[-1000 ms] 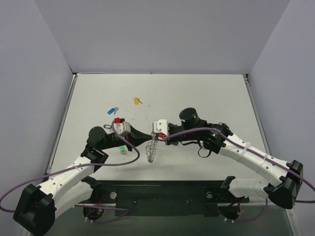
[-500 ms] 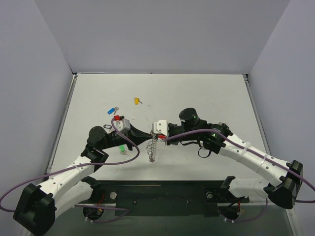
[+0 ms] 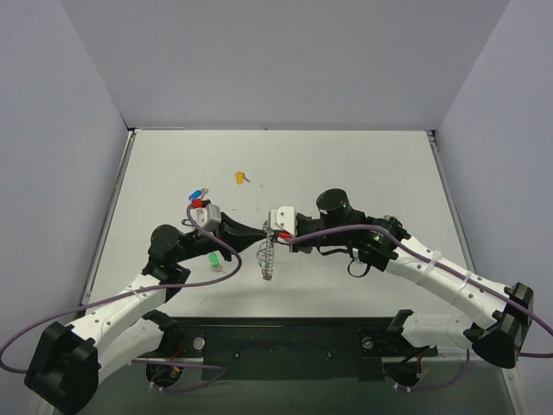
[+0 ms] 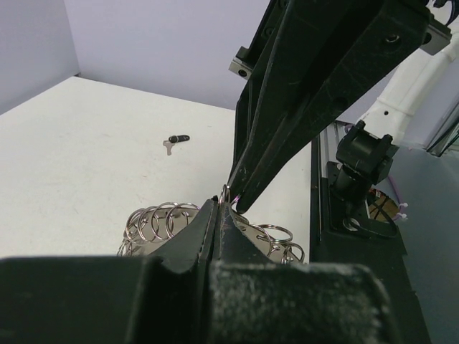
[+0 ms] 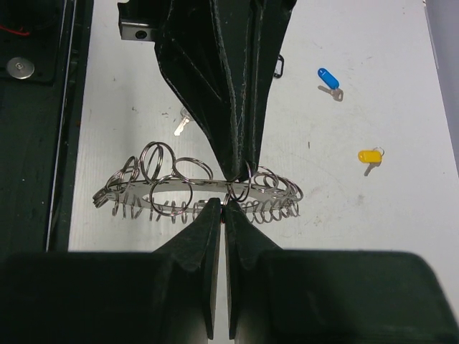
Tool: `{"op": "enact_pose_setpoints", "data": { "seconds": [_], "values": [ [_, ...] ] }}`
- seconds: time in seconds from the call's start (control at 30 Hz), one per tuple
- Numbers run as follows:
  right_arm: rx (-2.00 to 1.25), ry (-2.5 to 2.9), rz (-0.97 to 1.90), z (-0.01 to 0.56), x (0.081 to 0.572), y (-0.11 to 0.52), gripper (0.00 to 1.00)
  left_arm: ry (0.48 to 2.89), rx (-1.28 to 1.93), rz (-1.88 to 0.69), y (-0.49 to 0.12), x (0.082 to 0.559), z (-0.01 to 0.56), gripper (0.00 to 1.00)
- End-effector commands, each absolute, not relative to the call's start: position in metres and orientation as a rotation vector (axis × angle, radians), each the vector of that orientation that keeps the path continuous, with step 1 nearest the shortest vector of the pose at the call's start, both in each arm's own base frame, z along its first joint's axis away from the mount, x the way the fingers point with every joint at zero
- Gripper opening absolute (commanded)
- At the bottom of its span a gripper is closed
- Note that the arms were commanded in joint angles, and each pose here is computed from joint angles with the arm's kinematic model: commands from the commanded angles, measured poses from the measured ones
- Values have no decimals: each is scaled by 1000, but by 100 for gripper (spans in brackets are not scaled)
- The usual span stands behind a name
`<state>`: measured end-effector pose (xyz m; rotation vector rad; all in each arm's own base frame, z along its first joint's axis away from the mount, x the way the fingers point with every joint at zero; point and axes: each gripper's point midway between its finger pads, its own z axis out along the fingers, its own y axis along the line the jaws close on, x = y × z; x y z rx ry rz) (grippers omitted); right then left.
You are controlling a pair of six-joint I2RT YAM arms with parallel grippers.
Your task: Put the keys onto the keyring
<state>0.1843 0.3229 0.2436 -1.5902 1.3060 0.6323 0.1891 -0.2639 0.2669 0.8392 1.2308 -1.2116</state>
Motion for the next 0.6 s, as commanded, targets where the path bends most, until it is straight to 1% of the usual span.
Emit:
{"op": "enact_pose_setpoints", "data": {
  "seconds": [0.0,0.17,0.4,0.47,0.5,0.53,0.57],
  "values": [
    [-1523,1311,734,254,175,329,0,1050,743,-1188,-255,193,313,0],
    [-1467,1292,758,262,177,334,0,1030,652,-1270,-252,191,319,0],
    [-1404,1277,795,277,179,330,0,1022,588,-1301,-248,191,317,0],
    [-1383,1267,800,283,180,328,7,1024,584,-1299,-247,191,316,0],
    [-1375,1266,801,285,182,327,13,1024,587,-1295,-247,191,316,0],
    [-1374,1260,811,287,180,326,15,1025,589,-1292,-247,191,315,0],
    [-1369,1260,815,289,181,324,21,1028,592,-1292,-247,191,314,0]
  ]
}}
